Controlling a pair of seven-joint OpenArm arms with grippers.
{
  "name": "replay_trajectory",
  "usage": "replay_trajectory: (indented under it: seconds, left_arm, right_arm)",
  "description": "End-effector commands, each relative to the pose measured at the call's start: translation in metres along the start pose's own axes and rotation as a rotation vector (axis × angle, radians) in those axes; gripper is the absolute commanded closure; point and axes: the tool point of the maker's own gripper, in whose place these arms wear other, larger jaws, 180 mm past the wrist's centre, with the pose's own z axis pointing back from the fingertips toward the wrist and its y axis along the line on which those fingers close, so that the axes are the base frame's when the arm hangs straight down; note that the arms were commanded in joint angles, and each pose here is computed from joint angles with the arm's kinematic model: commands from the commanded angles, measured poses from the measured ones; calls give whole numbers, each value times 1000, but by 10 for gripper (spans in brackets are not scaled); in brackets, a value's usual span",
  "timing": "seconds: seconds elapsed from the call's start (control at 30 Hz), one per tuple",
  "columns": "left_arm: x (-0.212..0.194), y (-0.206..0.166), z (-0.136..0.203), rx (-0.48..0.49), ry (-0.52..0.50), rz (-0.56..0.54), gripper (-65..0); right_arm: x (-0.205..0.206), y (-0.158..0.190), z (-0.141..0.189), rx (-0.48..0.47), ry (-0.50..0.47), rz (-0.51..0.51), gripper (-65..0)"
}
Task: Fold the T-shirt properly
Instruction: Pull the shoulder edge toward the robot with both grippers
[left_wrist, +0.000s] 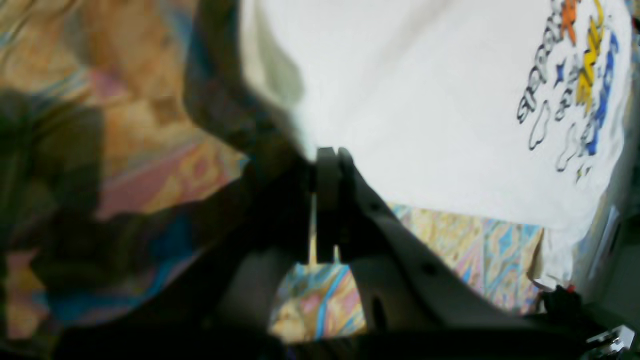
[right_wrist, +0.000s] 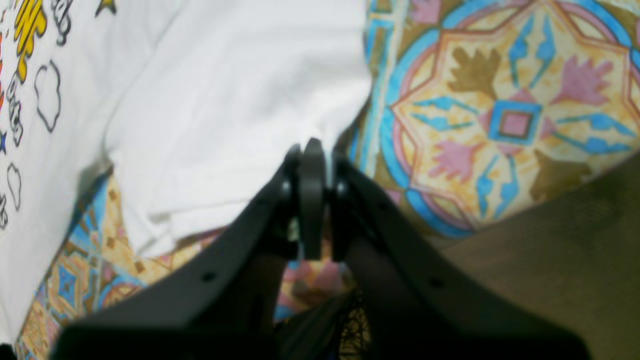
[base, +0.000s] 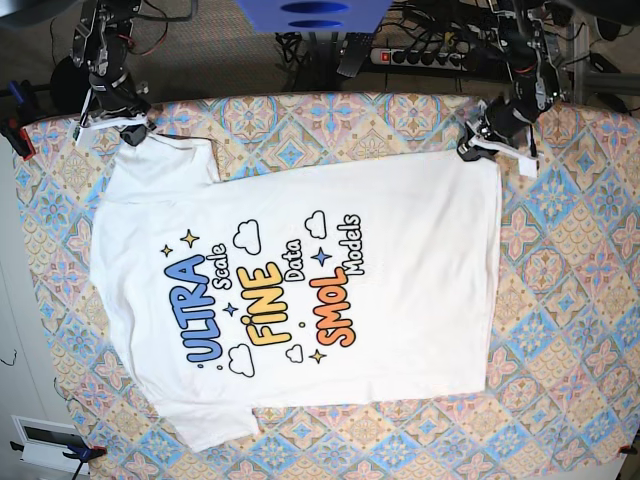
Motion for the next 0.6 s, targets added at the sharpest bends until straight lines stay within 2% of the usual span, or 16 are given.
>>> replay_trajectory:
  seconds: [0.0,0.17,0.3,0.4,0.57]
  left_arm:
    - [4,3,5,18,-2,-21,0]
    - [-10,13,13,40,20,-20,0]
    - [-19,16,24,52,29,-38,0]
    - [-26,18,34,61,36,-52,0]
    - [-38,25,43,77,58,-54,0]
  right_arm:
    - [1,-6,6,-17,3,19,-2]
    - [3,-10,26,-21,-33,51,-2]
    - [-3,-15,40,-31,-23,70,-2]
    - [2,-28,54,-62,-38,75,-2]
    - [5,-31,73,18,-44,125,-2]
